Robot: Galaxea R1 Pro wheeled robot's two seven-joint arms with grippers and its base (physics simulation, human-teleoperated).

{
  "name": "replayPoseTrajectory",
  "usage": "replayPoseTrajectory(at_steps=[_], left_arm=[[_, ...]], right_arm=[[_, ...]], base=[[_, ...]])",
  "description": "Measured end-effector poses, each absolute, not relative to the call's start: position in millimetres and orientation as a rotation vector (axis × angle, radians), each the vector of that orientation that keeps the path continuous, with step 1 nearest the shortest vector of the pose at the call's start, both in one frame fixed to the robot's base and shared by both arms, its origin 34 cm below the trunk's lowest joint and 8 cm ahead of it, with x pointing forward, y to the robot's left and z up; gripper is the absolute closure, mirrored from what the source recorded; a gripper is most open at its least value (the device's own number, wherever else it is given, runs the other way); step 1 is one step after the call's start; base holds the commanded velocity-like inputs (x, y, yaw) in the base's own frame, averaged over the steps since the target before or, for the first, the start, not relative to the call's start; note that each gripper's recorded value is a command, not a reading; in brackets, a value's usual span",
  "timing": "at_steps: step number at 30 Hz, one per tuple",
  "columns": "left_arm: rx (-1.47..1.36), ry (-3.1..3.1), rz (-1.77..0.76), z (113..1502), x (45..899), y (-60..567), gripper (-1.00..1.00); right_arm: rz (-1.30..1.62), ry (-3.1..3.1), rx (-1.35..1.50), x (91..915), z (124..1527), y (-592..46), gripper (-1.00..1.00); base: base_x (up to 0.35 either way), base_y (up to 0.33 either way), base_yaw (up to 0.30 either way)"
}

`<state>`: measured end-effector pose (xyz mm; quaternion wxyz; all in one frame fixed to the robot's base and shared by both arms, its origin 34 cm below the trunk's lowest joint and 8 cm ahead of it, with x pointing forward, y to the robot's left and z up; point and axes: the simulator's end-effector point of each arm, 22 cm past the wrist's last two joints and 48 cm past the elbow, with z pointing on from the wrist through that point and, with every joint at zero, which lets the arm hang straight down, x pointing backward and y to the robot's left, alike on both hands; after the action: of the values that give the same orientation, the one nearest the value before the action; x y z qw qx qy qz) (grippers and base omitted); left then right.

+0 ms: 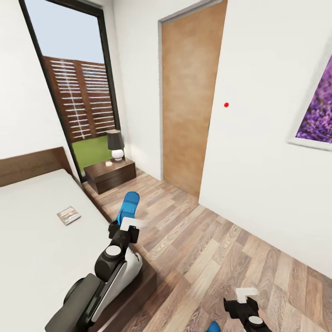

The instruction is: In the bedroom, move the book from the bed onto either nightstand, and place the two sandals side by side next to the bed.

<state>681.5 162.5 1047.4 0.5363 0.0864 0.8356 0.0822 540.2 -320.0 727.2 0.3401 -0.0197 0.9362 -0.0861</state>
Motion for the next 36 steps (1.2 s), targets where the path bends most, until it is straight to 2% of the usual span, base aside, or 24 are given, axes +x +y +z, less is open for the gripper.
replayPoseTrajectory(at_steps=[36], left_arm=[[0.208,1.992,0.196,1046.0,680.8,162.0,1.00]], right_arm=[[-0.225,2.444,-0.052,537.7,725.2,-320.1,-1.00]], base=[[0.000,0.056,-0.291]])
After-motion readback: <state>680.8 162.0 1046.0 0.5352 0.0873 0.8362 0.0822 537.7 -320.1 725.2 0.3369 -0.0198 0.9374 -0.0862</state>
